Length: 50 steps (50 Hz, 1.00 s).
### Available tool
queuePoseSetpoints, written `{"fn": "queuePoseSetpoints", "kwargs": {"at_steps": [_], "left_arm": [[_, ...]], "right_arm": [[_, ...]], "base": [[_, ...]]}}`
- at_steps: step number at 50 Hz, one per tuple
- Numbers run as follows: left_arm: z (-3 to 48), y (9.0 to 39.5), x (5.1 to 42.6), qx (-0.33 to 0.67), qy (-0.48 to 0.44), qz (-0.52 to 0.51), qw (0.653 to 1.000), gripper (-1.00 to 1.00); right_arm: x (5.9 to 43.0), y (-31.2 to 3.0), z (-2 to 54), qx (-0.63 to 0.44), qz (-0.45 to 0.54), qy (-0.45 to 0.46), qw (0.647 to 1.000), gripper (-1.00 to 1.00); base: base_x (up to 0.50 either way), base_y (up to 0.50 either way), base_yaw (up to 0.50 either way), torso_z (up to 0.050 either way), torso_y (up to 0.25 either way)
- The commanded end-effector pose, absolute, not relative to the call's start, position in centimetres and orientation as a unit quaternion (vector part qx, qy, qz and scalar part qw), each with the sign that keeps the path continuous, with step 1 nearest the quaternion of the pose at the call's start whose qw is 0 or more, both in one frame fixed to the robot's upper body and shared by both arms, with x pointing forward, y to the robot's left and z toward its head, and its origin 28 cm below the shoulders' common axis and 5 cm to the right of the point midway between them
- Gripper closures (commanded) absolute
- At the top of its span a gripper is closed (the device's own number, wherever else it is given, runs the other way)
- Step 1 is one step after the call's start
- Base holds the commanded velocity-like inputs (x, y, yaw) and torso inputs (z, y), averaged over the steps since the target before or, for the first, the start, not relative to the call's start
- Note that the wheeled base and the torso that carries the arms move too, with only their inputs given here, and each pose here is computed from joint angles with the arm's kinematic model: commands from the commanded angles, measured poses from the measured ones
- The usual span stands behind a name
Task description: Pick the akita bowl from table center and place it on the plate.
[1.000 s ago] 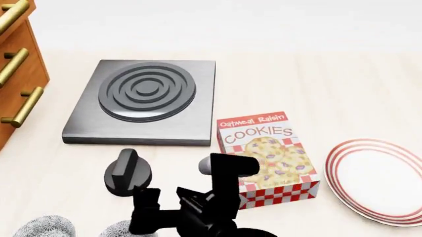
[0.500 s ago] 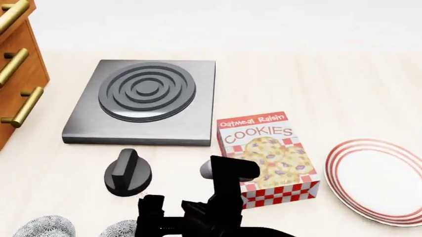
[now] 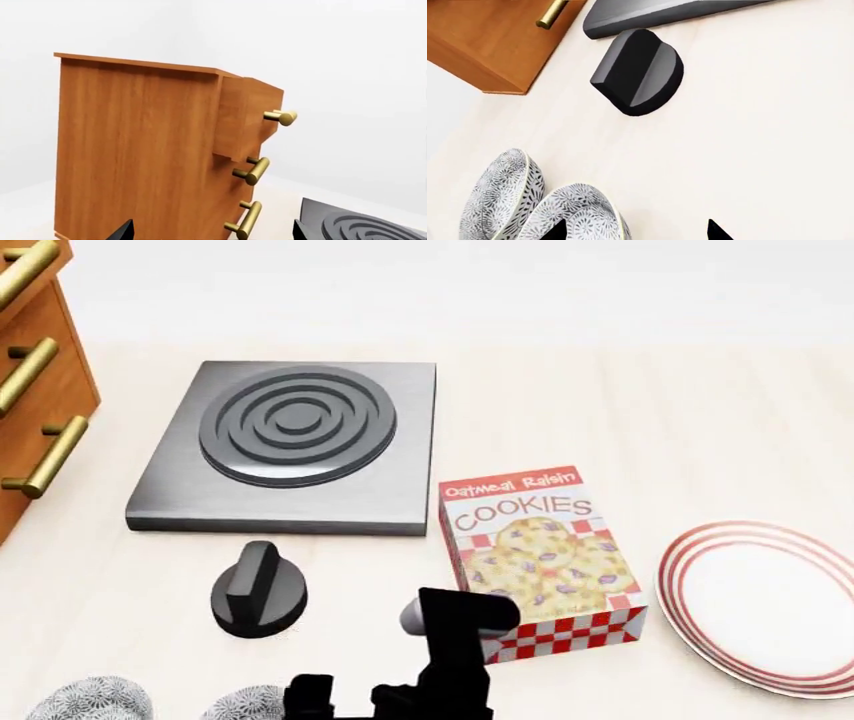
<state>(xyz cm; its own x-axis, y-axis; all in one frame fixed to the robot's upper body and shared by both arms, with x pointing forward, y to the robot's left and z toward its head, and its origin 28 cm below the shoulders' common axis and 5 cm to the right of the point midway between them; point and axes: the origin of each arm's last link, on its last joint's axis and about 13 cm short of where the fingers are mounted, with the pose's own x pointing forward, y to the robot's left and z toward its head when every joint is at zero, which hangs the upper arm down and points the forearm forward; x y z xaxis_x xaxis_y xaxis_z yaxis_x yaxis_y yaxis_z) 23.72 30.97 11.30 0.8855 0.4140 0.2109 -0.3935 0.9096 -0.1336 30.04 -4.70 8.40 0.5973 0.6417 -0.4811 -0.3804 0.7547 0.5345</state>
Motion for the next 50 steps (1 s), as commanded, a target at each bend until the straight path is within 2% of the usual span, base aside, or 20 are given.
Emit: {"fn": "queuePoseSetpoints", "kwargs": {"at_steps": [1, 16, 50], "left_arm": [[11.2, 30.9, 23.6, -0.044, -0.117, 0.206, 0.971, -1.00], [11.1, 30.9, 23.4, -0.045, -0.117, 0.207, 0.970, -1.00], [11.1, 30.7, 23.5, -0.046, -0.117, 0.201, 0.972, -1.00]], "right_arm": [[30.4, -4.6, 7.8, 0.191, 0.303, 0.365, 0.860, -1.00], [29.7, -4.0, 7.7, 0.179, 0.338, 0.383, 0.841, -1.00], [30.8, -4.1, 6.8, 0.177, 0.331, 0.396, 0.838, -1.00]], "base": [[0.00, 0.00, 0.00, 0.000, 0.000], [0.00, 0.00, 0.00, 0.000, 0.000], [0.00, 0.00, 0.00, 0.000, 0.000]]}}
